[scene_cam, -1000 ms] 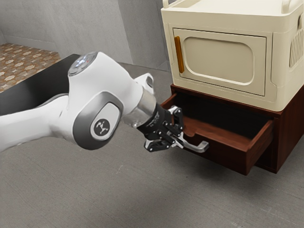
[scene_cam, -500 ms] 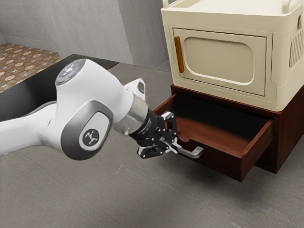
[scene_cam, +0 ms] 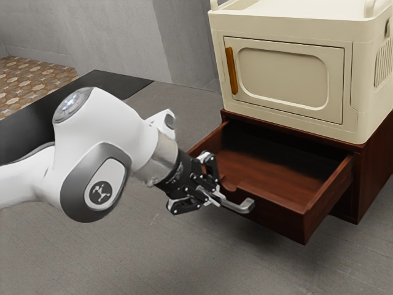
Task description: Pull the drawer handle with one arm to open the drawer
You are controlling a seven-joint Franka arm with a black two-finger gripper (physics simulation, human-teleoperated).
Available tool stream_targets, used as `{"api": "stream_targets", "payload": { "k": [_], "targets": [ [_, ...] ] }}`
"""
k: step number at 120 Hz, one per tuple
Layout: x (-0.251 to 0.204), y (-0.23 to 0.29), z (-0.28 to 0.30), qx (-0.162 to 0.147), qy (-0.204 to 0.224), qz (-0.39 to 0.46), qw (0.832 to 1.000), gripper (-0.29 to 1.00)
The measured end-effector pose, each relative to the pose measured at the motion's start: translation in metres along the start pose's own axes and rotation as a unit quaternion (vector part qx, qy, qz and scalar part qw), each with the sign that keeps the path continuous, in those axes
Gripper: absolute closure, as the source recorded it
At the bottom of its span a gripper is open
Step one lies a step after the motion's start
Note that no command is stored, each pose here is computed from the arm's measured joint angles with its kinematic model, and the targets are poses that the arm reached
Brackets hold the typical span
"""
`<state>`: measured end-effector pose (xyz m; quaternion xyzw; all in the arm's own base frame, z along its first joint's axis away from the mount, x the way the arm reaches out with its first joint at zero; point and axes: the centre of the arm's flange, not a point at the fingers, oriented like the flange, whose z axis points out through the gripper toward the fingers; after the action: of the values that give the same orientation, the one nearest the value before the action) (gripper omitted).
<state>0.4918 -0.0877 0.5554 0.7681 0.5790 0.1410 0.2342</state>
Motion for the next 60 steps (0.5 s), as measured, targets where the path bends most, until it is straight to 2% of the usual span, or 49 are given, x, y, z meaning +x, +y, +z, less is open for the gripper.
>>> {"api": "stream_targets", "payload": {
  "k": [50, 60],
  "targets": [
    [-0.0016, -0.0092, -0.0004, 0.001, -0.001, -0.003, 1.0, 0.79],
    [-0.0016, -0.01, 0.0002, 0.0, 0.0, -0.004, 1.0, 0.73]
  ]
}}
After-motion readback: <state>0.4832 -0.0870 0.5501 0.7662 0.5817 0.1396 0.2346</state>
